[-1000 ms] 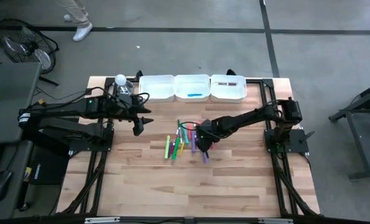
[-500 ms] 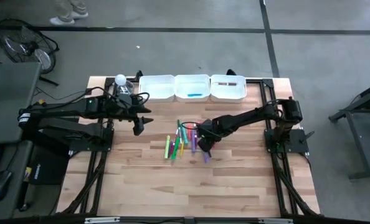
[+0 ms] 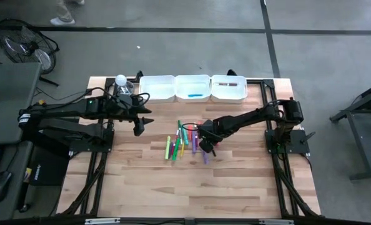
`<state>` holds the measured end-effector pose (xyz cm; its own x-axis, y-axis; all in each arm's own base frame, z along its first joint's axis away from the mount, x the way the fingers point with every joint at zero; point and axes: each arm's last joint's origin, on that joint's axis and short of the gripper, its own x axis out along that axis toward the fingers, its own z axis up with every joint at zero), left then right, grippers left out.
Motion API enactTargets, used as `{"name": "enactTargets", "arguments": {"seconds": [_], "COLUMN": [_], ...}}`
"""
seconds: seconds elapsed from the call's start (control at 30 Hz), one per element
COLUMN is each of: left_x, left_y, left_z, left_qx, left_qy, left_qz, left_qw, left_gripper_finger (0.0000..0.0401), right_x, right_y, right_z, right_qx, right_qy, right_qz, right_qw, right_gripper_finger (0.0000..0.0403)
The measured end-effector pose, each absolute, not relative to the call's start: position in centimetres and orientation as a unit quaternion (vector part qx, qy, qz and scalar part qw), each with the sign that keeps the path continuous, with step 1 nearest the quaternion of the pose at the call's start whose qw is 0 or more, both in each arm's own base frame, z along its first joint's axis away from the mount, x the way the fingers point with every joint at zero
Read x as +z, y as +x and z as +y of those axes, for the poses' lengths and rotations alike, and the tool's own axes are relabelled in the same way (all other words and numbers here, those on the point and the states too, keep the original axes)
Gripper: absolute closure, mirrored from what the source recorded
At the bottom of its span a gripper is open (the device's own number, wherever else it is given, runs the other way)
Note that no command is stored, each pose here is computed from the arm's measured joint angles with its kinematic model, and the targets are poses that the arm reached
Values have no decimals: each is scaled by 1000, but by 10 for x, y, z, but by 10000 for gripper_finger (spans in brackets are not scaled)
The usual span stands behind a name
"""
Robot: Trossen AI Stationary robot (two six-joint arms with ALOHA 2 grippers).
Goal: Pick & Place Markers
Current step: Put the pink pen into the middle white bin
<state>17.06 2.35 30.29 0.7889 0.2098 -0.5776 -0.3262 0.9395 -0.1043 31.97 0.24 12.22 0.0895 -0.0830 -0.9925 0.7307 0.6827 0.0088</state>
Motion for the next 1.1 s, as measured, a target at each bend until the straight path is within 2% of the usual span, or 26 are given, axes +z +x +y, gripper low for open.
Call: {"name": "enactTargets", "arguments": {"seconds": [0.23, 0.67, 0.93, 1.1], "left_x": [303, 303, 305, 305], "left_y": [171, 171, 172, 172], "left_z": [24, 24, 24, 24], "left_qx": [143, 142, 140, 140], "left_qy": [-99, -100, -98, -98], "left_qz": [292, 289, 280, 280], "left_qw": [941, 941, 945, 944], "left_gripper_finger": [194, 194, 194, 194], "right_x": [127, 162, 173, 180], "right_y": [318, 313, 319, 329], "right_z": [-1, -27, -56, -80], "right_qx": [-297, -317, -295, -262], "right_qy": [276, 298, 321, 328], "right_qz": [598, 538, 488, 426], "right_qw": [691, 722, 756, 801], "right_gripper_finger": [373, 373, 374, 374]}}
